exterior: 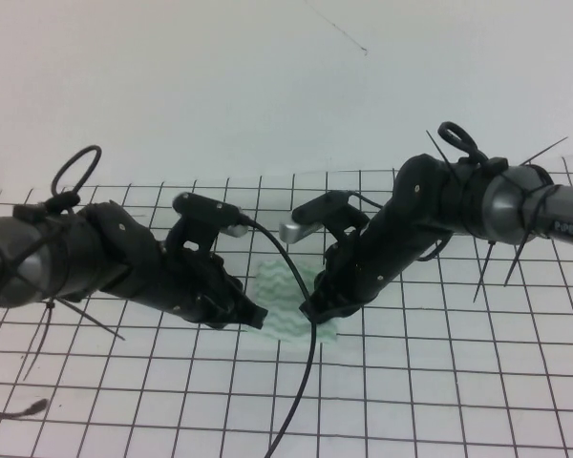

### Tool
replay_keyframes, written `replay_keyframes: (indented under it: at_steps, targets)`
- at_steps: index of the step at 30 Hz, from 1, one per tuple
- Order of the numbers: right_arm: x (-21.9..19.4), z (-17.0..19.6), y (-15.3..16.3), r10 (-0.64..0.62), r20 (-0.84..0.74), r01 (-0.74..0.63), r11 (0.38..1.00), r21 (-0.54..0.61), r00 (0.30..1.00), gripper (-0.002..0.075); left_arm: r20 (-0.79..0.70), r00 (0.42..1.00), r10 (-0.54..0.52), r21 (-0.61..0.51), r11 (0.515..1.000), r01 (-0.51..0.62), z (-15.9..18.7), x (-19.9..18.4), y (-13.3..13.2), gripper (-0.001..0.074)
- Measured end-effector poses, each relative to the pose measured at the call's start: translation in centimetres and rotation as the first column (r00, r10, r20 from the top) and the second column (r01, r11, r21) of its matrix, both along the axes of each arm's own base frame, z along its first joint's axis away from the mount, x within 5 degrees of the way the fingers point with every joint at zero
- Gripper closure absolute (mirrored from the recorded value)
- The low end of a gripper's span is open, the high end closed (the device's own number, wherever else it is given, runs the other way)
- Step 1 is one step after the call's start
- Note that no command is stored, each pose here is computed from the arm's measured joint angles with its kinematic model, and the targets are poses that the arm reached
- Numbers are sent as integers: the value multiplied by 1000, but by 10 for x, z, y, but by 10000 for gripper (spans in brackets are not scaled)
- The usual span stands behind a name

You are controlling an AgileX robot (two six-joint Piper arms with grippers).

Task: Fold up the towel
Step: 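Fold the patterned cloth into a small square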

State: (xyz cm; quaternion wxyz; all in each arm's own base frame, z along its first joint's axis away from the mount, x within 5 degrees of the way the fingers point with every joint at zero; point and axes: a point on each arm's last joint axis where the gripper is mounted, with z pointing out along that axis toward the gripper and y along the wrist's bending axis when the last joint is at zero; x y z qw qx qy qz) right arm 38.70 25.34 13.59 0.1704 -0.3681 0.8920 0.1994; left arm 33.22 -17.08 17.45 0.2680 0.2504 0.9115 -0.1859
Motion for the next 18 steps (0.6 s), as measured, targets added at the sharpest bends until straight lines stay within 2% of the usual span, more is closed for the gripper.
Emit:
replay_keyframes:
  at_steps: [8, 15, 18]
  targets:
    - [1, 11, -6, 72, 87, -65, 994, -83, 994, 727, -40, 999, -28, -4, 1000, 27, -17, 1, -3, 736]
    - [-4, 54, -4, 134, 187, -135, 991, -9, 973, 727, -40, 997, -59, -6, 998, 59, -13, 3, -6, 736]
    - [-9, 83, -7, 128, 250, -136, 991, 12, 960, 727, -24, 996, -84, -11, 996, 84, 4, 4, -6, 736]
